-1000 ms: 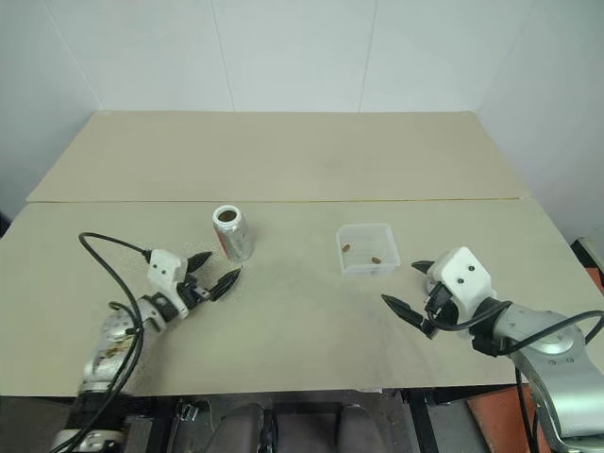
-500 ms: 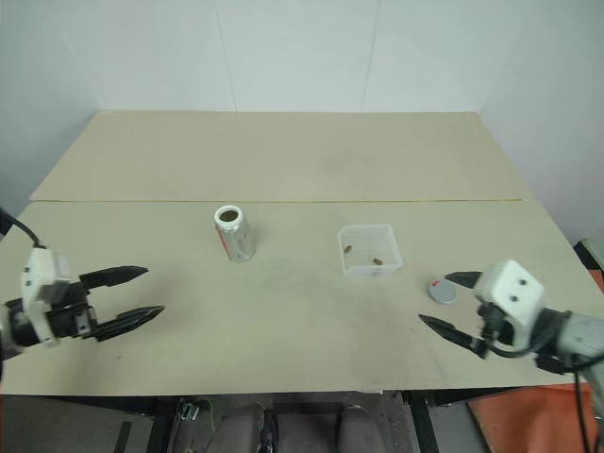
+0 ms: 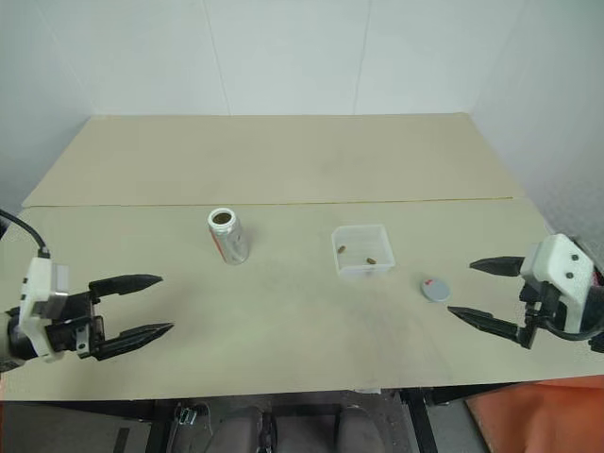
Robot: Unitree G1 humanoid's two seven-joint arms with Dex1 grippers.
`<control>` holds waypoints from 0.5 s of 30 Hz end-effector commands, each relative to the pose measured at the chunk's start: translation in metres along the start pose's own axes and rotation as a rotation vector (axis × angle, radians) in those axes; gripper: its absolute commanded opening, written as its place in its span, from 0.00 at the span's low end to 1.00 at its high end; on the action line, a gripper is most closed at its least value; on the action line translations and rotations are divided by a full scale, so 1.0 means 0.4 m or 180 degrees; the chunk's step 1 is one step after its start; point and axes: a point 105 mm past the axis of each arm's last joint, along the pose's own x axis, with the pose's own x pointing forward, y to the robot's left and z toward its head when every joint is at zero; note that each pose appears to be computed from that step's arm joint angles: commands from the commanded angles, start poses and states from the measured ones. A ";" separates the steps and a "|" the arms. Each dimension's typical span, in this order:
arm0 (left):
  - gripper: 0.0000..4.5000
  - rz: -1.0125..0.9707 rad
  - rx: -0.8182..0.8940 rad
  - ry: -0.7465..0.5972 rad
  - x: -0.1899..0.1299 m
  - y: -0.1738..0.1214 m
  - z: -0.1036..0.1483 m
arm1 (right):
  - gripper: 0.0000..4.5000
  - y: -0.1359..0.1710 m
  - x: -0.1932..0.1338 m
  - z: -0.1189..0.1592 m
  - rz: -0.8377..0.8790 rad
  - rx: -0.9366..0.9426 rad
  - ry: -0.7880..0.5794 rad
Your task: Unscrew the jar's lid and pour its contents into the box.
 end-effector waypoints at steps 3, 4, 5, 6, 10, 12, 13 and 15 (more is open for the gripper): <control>0.99 0.0076 0.0129 0.0117 0.026 0.014 -0.006 | 1.00 0.007 0.031 0.021 0.0117 -0.0010 -0.0218; 0.99 0.0077 0.0110 0.0112 0.028 0.017 -0.006 | 1.00 0.014 0.042 0.022 0.0173 -0.0028 -0.0221; 0.99 0.0036 0.0048 0.0086 0.028 0.015 -0.006 | 1.00 0.024 0.054 0.025 0.0236 -0.0039 -0.0243; 0.99 -0.0019 0.0003 0.0046 0.030 0.007 0.001 | 1.00 0.027 0.059 0.028 0.0271 -0.0025 -0.0269; 0.99 -0.0022 0.0002 0.0107 0.012 -0.013 0.009 | 1.00 0.040 0.067 -0.006 0.0377 -0.0107 0.0033; 0.99 0.0005 0.0030 0.0157 0.004 -0.017 0.012 | 1.00 0.036 0.067 -0.001 0.0370 -0.0033 -0.0058; 0.99 0.0016 0.0052 0.0197 -0.004 -0.017 0.013 | 1.00 0.037 0.068 0.001 0.0374 -0.0048 -0.0060; 0.99 0.0085 0.0072 0.0254 -0.022 -0.014 0.022 | 1.00 0.033 0.073 0.014 0.0389 -0.0080 -0.0115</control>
